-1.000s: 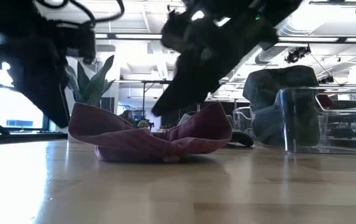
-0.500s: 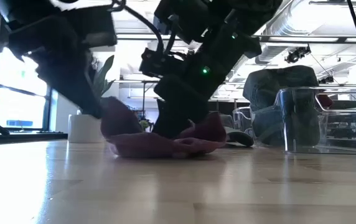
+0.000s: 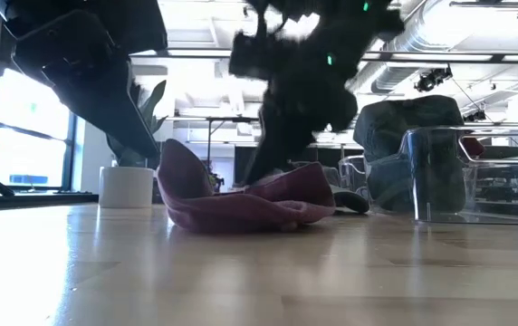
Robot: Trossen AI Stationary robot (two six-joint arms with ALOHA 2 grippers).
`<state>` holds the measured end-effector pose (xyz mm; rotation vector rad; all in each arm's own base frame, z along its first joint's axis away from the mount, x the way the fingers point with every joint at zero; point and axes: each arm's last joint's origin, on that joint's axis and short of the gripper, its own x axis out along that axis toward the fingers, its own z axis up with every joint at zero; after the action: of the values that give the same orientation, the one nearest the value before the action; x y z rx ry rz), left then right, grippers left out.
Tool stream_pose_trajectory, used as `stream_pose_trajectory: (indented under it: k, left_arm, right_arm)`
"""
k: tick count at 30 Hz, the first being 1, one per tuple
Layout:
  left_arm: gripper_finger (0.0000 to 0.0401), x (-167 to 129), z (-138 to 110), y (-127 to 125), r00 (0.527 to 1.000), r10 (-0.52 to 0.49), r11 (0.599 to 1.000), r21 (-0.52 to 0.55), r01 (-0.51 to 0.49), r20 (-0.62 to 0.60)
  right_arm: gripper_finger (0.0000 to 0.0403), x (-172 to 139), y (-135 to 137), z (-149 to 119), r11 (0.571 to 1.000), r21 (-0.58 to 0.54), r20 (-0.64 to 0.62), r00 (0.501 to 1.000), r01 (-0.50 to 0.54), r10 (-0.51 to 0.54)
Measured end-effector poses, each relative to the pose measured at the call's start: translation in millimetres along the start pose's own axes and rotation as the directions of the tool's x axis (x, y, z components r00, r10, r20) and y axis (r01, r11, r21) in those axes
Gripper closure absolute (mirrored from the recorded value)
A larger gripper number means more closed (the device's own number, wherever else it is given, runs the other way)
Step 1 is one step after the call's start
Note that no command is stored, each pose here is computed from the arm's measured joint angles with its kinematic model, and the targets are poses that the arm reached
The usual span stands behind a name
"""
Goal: Pick & Place hat
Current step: Put the red cap into the top transparent bin
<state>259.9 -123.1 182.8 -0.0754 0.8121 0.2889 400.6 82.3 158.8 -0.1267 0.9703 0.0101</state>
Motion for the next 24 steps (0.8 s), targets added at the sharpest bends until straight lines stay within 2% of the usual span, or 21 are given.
stream_pose_trajectory:
  k: [3, 5, 9, 14, 24]
  left_arm:
    - [0.0219, 0.0, -0.1, 0.0, 1.000, -0.001, 1.000, 0.001, 0.001, -0.003]
    - [0.0219, -0.2, 0.2, -0.1, 1.000, -0.003, 1.000, 0.003, 0.003, -0.004]
    - [0.0219, -0.2, -0.4, -0.1, 1.000, -0.007, 1.000, 0.009, 0.008, -0.012]
    - [0.0219, -1.1, 1.0, -0.5, 1.000, -0.010, 1.000, 0.012, 0.010, -0.017]
    - [0.0219, -16.7, 10.1, -13.1, 1.000, 0.010, 0.998, 0.064, -0.011, 0.019]
  right_arm:
    - [0.0401, -10.2, 5.1, 5.7, 0.996, -0.001, 0.062, 0.994, 0.087, -0.087]
    - [0.0399, -11.6, 9.4, 6.0, 0.995, -0.009, 0.077, 0.992, 0.097, -0.096]
    - [0.0401, -8.2, 12.7, 7.1, 1.000, -0.004, 0.127, 0.992, -0.005, 0.005]
    - [0.0399, 4.9, 5.3, -5.9, 0.993, -0.014, 0.206, 0.972, -0.117, 0.118]
    - [0.0399, 17.4, -18.0, -26.8, 0.986, 0.035, 0.188, 0.970, -0.161, 0.151]
